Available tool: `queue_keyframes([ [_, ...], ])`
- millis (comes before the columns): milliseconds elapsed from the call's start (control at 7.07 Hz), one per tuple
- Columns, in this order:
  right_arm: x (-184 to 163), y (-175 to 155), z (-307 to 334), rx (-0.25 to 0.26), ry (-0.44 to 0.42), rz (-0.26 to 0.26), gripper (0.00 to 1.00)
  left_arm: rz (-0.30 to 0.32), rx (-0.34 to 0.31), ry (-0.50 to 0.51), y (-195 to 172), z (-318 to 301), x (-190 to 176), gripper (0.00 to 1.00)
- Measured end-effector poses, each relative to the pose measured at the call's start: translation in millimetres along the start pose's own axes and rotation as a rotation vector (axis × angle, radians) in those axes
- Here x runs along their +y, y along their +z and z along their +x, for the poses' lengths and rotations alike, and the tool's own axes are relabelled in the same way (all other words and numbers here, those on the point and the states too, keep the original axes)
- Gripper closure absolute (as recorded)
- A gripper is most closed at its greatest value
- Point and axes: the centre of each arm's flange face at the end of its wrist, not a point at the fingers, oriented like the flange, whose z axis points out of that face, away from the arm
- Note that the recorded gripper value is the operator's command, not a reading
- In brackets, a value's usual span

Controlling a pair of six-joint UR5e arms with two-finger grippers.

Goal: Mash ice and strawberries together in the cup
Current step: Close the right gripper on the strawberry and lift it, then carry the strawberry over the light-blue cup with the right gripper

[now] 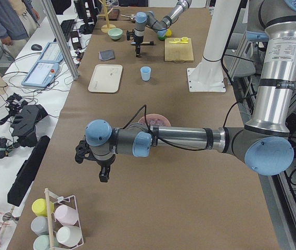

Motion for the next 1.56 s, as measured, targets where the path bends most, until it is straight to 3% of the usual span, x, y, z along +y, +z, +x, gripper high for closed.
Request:
queue_keyframes([
  [283, 0.7, 5.8, -5.0, 0.003, -0.007, -0.004, 0.72, 0.0, 0.0, 0.0, 0.1, 0.0, 0.0, 0.03],
  [566, -1.7, 5.4, -11.2, -0.002, -0.011, -0.002, 0.8, -0.001, -0.002, 0.0, 0.4, -0.1, 0.0, 0.03],
  [708, -6.1, -1.1, -13.8, -0.012, -0.008, 0.0, 0.89, -0.001, -0.002, 0.0, 0.4, -0.2, 0.0, 0.03],
  [1132, -28.9, -52.4, -28.2, -0.07, 0.014, 0.016, 0.87, 0.001, 0.001, -0.001, -0.7, -0.1, 0.3, 0.03],
  [1557, -23.2, -115.3, -88.9, -0.11, -0.004, 0.048, 0.94, 0.003, 0.0, 0.003, -1.8, 1.3, -0.2, 0.03],
])
